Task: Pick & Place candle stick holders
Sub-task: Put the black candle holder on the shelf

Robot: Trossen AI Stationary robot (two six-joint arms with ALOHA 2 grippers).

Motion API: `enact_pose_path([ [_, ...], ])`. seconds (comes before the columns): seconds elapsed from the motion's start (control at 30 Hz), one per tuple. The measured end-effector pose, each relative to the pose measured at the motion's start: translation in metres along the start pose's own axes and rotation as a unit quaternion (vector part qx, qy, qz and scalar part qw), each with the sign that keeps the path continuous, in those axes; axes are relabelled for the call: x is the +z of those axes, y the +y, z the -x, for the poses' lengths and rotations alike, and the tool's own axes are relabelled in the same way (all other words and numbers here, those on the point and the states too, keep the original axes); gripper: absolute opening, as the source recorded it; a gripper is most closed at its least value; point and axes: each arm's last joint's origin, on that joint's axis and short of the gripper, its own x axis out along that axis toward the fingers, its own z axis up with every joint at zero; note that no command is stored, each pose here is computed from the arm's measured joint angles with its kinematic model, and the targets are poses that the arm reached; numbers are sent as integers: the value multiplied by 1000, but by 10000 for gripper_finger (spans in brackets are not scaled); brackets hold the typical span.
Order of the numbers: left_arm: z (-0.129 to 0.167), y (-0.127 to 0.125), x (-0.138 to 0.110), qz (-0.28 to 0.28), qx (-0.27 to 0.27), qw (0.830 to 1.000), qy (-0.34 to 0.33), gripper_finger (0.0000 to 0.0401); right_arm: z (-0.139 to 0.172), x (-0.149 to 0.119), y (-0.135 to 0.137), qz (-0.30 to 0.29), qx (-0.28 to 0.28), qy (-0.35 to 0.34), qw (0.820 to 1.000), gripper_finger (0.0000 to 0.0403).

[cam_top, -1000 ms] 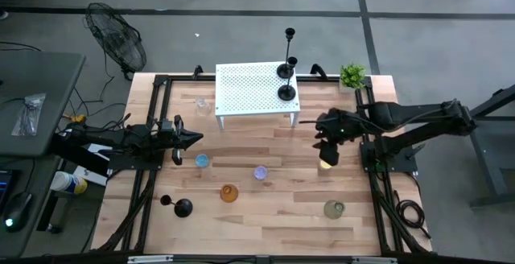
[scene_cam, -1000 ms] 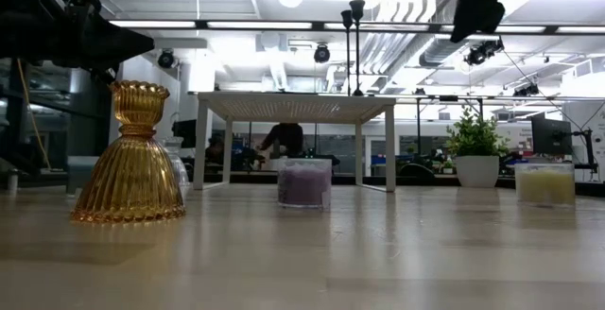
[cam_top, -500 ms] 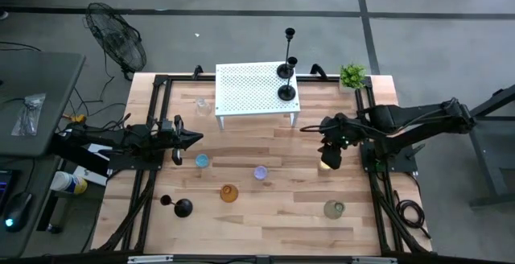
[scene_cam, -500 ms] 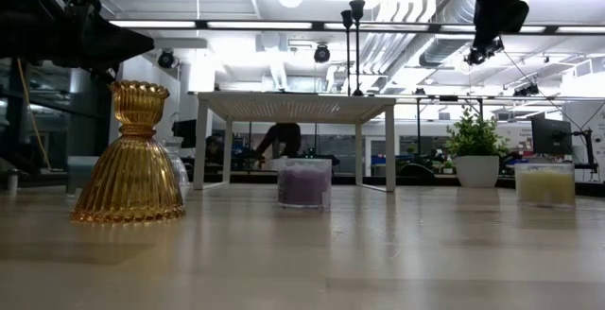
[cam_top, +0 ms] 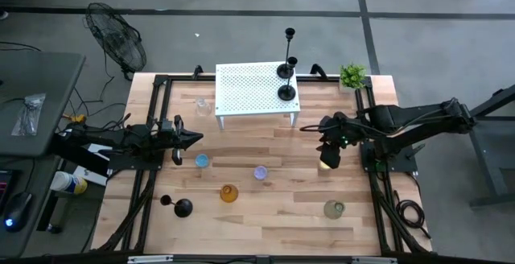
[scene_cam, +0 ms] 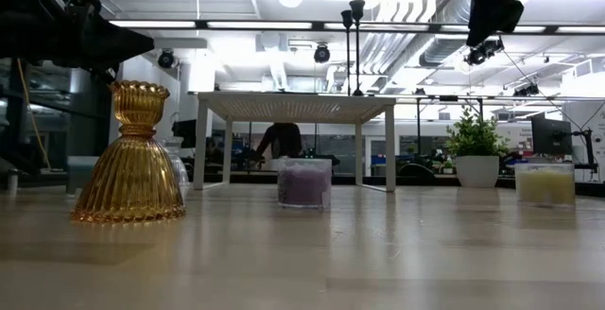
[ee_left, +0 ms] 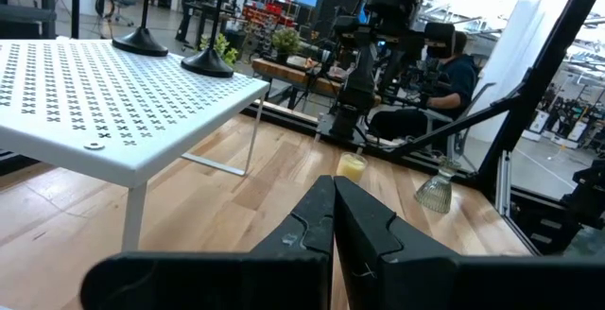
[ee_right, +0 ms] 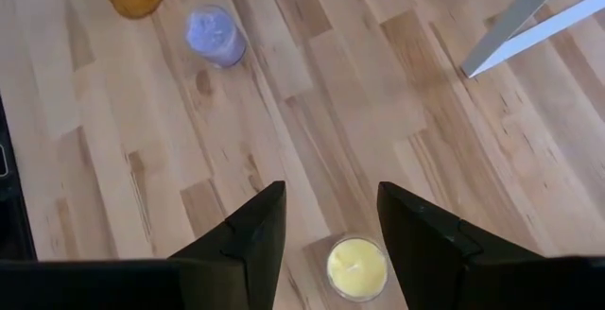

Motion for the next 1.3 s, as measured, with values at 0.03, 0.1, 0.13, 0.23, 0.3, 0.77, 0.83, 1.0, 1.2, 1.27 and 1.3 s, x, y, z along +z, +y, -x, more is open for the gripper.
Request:
enact_pose_path([
  [0.03, 0, 0, 0, 0, 0, 1000, 0, 1, 0, 0, 0, 0, 0, 0, 1000, 161],
  [0.1, 0, 0, 0, 0, 0, 1000, 0, 1, 0, 0, 0, 1, 1, -1, 1000, 161],
  [0.13, 0, 0, 0, 0, 0, 1000, 0, 1, 0, 0, 0, 1, 1, -1, 1000, 161],
  [0.23, 0, 0, 0, 0, 0, 1000, 0, 1, 0, 0, 0, 3, 1, -1, 1000, 161],
  [0.3, 0, 0, 0, 0, 0, 1000, 0, 1, 0, 0, 0, 3, 1, -1, 1000, 161],
  [0.77, 0, 0, 0, -15, 0, 1000, 1, 1, 0, 0, 0, 45, 5, 1, 999, 161],
  [0.83, 0, 0, 1, -14, 0, 1000, 5, 1, 0, 0, 1, 54, 13, 5, 998, 161],
  [1.0, 1, -1, 4, -18, -8, 1000, 8, 1, 0, 0, 1, 72, 17, 7, 997, 160],
  [1.2, 1, -1, 4, -20, -10, 1000, 11, 1, 0, 2, 3, 101, 33, -1, 994, 125],
  [1.27, 1, -1, 4, -20, -11, 1000, 11, 1, 0, 4, 4, 107, 39, -11, 993, 98],
  [1.3, 1, -2, 4, -20, -14, 1000, 12, 1, 0, 4, 5, 108, 42, -14, 993, 84],
])
